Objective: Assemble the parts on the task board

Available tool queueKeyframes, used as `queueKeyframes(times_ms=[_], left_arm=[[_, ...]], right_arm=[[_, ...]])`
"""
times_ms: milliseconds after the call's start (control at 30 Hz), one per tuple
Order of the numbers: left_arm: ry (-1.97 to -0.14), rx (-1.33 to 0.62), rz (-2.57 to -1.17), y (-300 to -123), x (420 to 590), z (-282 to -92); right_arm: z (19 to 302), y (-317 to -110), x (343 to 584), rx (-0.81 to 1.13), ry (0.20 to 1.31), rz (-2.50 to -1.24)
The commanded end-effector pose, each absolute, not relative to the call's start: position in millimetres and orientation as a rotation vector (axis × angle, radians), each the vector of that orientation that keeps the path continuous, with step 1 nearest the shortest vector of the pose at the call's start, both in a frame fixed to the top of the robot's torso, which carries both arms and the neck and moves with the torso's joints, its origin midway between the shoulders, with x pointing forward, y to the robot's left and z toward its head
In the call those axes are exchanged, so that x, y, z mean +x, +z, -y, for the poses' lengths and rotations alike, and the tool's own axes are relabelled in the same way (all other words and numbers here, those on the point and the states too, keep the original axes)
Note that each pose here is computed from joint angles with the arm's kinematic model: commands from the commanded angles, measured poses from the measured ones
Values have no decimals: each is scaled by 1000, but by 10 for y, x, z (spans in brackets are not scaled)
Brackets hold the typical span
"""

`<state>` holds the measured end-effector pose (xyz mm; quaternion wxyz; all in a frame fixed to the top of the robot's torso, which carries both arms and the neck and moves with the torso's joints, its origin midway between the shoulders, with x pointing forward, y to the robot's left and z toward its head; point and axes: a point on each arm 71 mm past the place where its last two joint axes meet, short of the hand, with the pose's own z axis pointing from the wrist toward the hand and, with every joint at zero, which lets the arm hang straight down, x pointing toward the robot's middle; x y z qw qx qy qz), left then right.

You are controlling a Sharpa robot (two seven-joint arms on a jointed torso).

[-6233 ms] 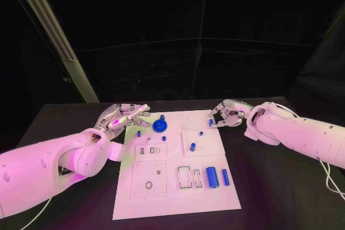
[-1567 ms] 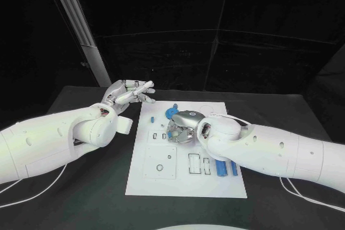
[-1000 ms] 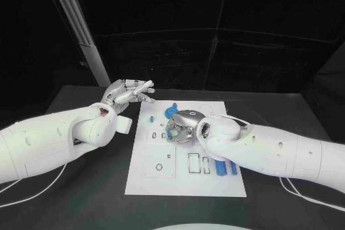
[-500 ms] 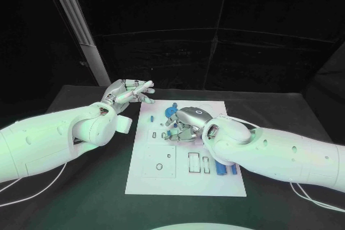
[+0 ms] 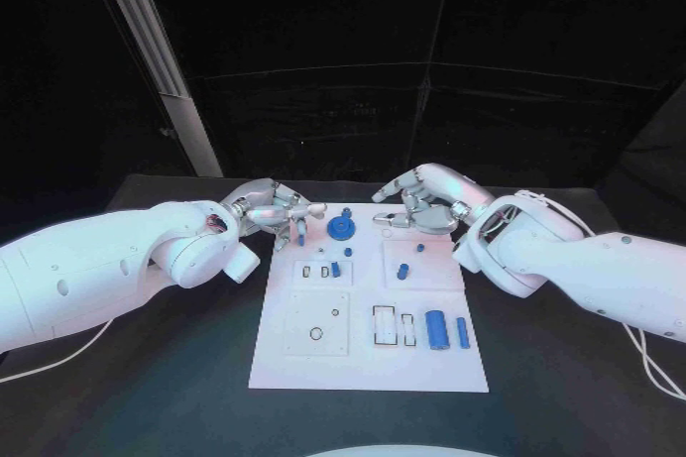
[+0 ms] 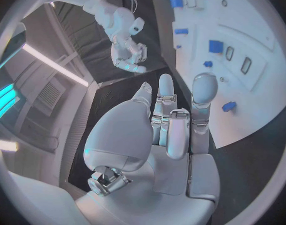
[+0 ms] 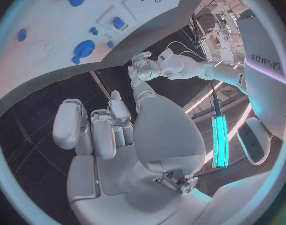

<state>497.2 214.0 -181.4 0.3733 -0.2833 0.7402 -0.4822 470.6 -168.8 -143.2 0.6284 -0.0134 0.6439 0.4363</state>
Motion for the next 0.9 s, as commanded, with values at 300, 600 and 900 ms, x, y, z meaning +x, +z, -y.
queueKeyframes(times_ms=[300, 600, 900], left_arm=[[-500, -307, -2438, -1977, 5073, -1963], [-361, -234, -2432, -1920, 5203, -1779], [-351, -201, -2432, -1914, 5239, -1594]], right_arm=[[2136, -1304, 4833, 115, 1049, -1440], [2195, -1336, 4897, 108, 1026, -1487], [2175, -1355, 4927, 112, 1016, -1503]])
